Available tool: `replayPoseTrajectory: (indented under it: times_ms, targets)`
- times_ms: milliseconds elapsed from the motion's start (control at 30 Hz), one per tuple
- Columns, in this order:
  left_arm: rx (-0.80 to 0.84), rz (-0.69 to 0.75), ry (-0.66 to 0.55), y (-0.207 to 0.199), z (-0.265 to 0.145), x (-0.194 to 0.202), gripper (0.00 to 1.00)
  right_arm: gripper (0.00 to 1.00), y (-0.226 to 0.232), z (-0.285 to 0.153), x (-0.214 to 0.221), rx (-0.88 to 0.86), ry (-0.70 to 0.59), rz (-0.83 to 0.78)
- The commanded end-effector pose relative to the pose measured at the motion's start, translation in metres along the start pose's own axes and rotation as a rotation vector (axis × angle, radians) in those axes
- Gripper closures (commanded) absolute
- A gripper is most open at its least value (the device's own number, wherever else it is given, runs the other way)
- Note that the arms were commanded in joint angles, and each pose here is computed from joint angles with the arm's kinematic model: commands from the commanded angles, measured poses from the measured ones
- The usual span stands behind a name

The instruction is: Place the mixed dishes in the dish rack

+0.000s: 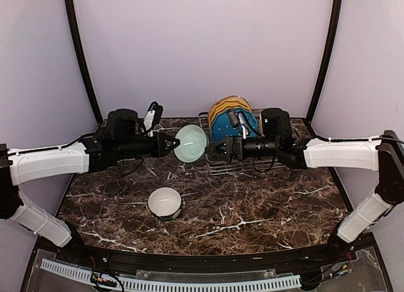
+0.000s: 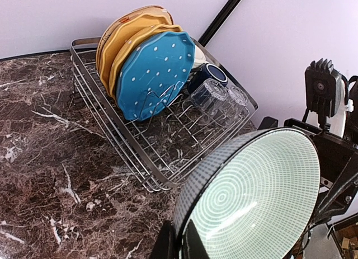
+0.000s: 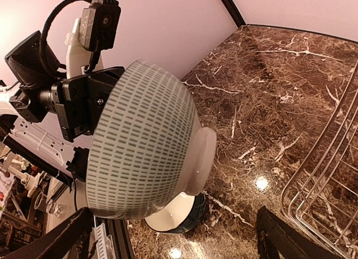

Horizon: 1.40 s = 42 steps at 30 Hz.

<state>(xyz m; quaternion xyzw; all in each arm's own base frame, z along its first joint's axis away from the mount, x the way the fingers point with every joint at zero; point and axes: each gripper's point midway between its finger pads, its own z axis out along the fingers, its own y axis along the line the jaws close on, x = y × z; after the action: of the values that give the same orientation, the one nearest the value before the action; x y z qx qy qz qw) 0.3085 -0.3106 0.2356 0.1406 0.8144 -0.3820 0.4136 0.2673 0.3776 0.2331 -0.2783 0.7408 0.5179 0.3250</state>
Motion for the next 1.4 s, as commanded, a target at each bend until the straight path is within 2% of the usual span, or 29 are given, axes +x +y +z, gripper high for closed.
replayPoseTrajectory:
  times_ms: [0, 800, 1367]
  targets:
    - [0.104, -0.027, -0.127, -0.025, 0.001, -0.027, 0.99, 0.01, 0.009, 0.009, -0.001, -0.06, -0.019, 0.017]
    - [0.144, -0.061, -0.13, -0.027, 0.014, -0.011, 0.99, 0.03, 0.018, 0.015, 0.002, -0.166, -0.058, 0.005]
    - [0.144, -0.056, -0.13, -0.025, 0.021, -0.005, 0.99, 0.26, 0.019, 0.016, 0.007, -0.21, -0.063, 0.051]
